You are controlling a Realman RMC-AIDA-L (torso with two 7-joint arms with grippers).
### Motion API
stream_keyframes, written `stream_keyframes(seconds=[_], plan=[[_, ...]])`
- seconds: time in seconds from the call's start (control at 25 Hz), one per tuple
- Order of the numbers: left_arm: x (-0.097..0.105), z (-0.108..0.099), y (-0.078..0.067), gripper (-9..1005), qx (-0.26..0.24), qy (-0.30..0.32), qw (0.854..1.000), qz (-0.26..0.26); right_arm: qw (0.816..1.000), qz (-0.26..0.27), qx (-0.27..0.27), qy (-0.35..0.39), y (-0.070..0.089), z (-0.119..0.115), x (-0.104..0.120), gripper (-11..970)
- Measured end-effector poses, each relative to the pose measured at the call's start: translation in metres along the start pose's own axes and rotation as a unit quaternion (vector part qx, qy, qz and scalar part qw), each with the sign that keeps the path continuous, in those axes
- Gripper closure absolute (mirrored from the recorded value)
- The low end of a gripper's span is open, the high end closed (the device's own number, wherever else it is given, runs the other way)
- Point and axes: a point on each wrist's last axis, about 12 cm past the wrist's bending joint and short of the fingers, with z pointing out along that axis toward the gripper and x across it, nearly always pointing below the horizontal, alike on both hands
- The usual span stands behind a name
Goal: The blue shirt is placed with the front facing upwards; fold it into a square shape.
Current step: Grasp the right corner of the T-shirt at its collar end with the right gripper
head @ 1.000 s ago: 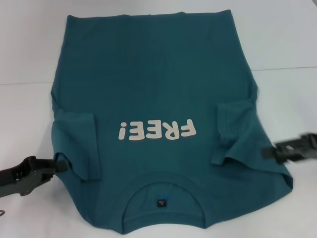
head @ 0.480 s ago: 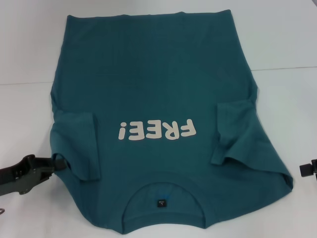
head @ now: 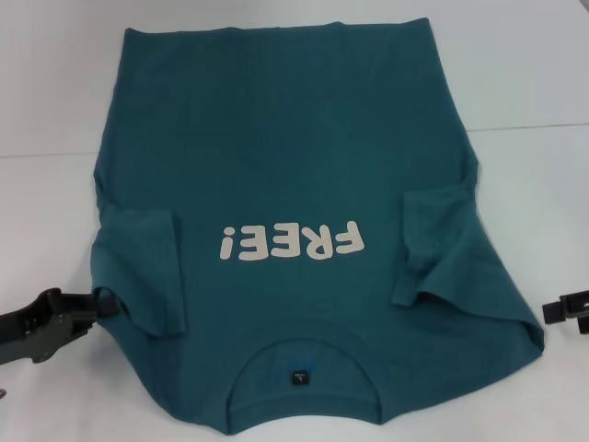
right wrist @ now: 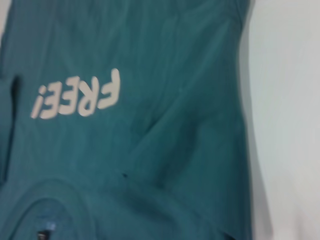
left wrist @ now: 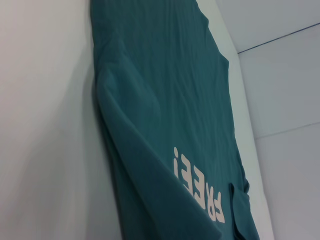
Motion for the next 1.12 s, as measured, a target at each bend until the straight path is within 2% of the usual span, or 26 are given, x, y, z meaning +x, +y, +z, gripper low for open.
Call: stream_keyframes(seconds=[0.32, 1.12], plan=[[0.000, 0.000, 0.001, 948, -0.004, -0.003, 1.000, 0.000, 0.999, -0.020, 0.018, 0.023, 0.010, 0.021, -0.002, 115], [0.001, 0.000, 0.002, 947, -0.005, -0.004, 1.000, -0.003, 0.998, -0.037, 0.026, 0.036, 0.022, 0.039, -0.008, 117]])
